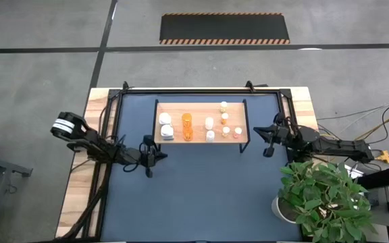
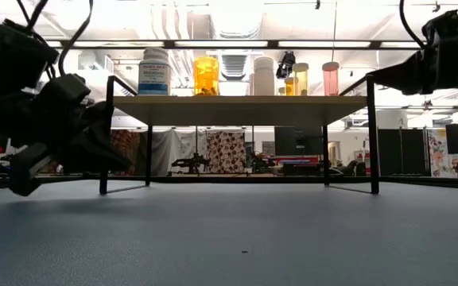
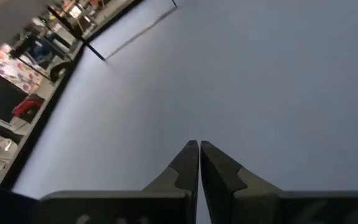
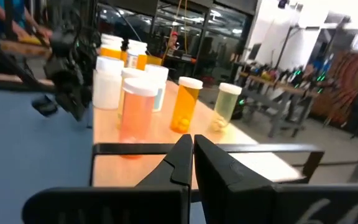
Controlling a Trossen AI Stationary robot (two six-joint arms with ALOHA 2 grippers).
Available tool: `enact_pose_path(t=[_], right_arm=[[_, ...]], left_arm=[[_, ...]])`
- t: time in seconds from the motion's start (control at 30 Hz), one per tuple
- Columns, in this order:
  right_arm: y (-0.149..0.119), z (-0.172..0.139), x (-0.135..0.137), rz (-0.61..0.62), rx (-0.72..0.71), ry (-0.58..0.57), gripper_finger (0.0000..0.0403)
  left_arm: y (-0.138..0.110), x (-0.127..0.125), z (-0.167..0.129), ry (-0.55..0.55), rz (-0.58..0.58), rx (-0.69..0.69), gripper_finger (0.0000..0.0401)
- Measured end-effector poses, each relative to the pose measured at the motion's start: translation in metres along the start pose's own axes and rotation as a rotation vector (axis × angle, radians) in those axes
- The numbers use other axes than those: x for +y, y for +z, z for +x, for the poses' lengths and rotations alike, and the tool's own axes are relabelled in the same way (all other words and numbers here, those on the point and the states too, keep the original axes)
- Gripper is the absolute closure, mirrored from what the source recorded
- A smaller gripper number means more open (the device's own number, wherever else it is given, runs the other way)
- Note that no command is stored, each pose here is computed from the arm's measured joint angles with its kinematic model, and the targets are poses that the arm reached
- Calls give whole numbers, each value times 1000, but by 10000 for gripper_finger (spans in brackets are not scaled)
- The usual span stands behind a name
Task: Pick and place medicine bottles onto shelf by color
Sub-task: Return to Home Position
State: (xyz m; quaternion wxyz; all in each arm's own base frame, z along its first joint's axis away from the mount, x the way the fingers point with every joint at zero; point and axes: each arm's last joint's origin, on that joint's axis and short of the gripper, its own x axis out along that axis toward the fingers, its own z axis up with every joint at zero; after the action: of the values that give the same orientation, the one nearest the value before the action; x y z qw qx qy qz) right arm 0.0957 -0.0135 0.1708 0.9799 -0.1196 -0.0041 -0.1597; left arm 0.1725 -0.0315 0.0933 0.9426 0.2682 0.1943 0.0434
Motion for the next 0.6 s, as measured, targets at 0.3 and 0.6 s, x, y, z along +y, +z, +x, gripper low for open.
enact_pose_path(t=[0.3, 0.6], right_arm=[[-3, 2, 2, 244, 39, 6, 394], [-3, 3, 2, 200, 41, 6, 394]], left_arm=[[-8, -6, 3, -30, 15, 49, 401], [-3, -2, 1, -9, 11, 4, 401]])
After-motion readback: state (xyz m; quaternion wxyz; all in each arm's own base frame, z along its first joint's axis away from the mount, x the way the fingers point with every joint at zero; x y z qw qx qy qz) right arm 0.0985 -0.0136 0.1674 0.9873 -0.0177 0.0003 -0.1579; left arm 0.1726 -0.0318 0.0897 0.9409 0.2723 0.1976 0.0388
